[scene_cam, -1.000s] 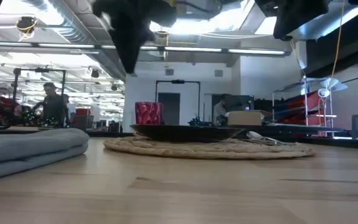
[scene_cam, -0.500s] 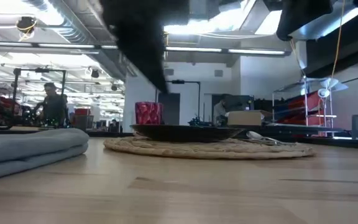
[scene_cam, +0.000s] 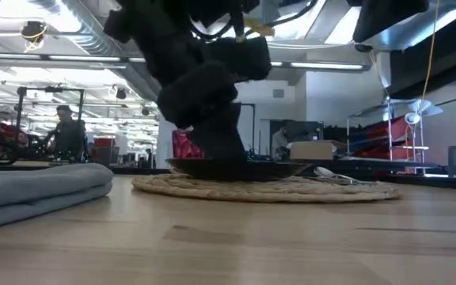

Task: Set table place
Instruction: Adjust the brown placemat

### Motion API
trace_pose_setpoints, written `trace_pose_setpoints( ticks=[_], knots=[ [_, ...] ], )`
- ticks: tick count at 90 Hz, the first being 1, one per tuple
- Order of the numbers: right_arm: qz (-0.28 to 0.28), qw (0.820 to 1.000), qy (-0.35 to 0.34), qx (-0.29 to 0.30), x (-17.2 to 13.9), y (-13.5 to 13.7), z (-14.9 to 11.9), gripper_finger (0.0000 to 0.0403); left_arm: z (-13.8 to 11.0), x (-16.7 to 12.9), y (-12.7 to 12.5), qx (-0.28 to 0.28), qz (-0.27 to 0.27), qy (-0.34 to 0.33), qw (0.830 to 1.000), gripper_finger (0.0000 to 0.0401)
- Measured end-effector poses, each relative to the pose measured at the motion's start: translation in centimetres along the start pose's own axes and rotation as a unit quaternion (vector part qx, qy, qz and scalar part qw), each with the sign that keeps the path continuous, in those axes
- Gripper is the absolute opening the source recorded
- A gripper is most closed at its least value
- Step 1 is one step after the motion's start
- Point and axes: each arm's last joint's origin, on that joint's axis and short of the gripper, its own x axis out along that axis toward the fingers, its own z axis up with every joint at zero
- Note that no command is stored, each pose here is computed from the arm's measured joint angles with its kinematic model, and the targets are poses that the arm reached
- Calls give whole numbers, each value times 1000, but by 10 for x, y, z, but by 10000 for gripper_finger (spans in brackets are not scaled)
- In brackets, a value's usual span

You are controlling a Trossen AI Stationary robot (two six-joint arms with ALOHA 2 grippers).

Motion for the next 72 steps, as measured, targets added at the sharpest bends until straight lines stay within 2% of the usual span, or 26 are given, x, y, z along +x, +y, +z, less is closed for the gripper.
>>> trace_pose_setpoints(
  ticks=[15, 50, 64, 72],
  knots=[
    [0, 1000, 0, 7, 0, 0, 0, 1, -3, 8, -8, -9, -8, -2, 1000, 0],
    [1, 1000, 0, 9, 0, 0, 0, 1, -11, -4, -47, -25, -45, 3, 999, 0],
    [1, 1000, 1, 9, 0, 0, 0, 1, -10, -6, -51, -29, -39, 1, 999, 0],
    [2, 1000, 1, 9, 0, 0, 0, 1, -4, -8, -52, -10, -38, 2, 999, 0]
  ],
)
